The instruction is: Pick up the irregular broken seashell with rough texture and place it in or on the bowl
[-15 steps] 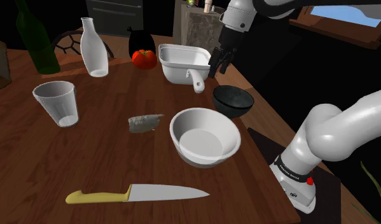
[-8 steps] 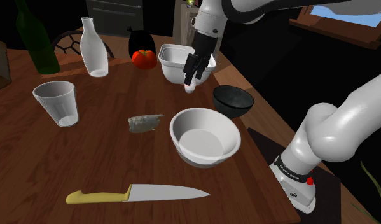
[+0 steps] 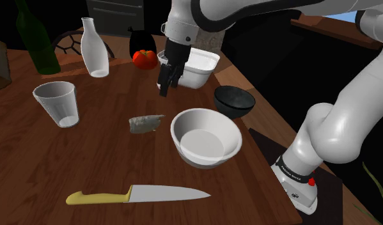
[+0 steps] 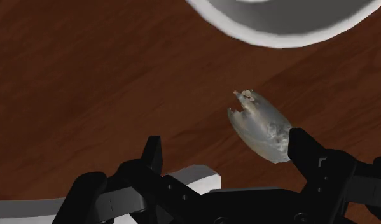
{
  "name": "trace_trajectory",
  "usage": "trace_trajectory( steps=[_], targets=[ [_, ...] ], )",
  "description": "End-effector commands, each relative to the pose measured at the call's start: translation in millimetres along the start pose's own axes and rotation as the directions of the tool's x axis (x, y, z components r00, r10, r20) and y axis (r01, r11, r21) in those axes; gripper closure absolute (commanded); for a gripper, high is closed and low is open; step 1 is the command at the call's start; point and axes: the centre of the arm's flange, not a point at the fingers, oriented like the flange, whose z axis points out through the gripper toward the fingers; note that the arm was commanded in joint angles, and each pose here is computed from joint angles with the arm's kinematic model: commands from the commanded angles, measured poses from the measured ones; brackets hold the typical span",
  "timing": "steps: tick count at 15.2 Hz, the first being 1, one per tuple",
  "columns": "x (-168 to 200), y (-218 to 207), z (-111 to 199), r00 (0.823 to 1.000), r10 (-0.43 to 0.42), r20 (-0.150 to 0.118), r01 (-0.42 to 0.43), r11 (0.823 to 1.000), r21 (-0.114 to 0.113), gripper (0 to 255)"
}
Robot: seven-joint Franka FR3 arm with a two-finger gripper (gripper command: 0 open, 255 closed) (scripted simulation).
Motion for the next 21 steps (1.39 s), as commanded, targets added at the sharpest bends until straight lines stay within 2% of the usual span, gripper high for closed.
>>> trace_trajectory(
  steps=[1, 4, 11, 19, 20, 21],
  targets=[
    [14.3, -20.1, 10.5, 0.999, -0.044, 0.002, 0.044, 0.999, 0.010, 0],
    [30.2, -43.9, 21.9, 0.995, -0.096, 0.006, 0.096, 0.995, 0.020, 0],
    [29.9, -44.7, 61.9, 0.995, -0.096, 0.006, 0.096, 0.995, 0.020, 0],
    [29.9, -44.7, 61.9, 0.995, -0.096, 0.006, 0.096, 0.995, 0.020, 0],
    [29.7, -44.5, 61.7, 0.995, -0.096, 0.006, 0.096, 0.995, 0.020, 255],
    [29.8, -44.6, 61.7, 0.995, -0.096, 0.006, 0.096, 0.995, 0.020, 255]
  ],
)
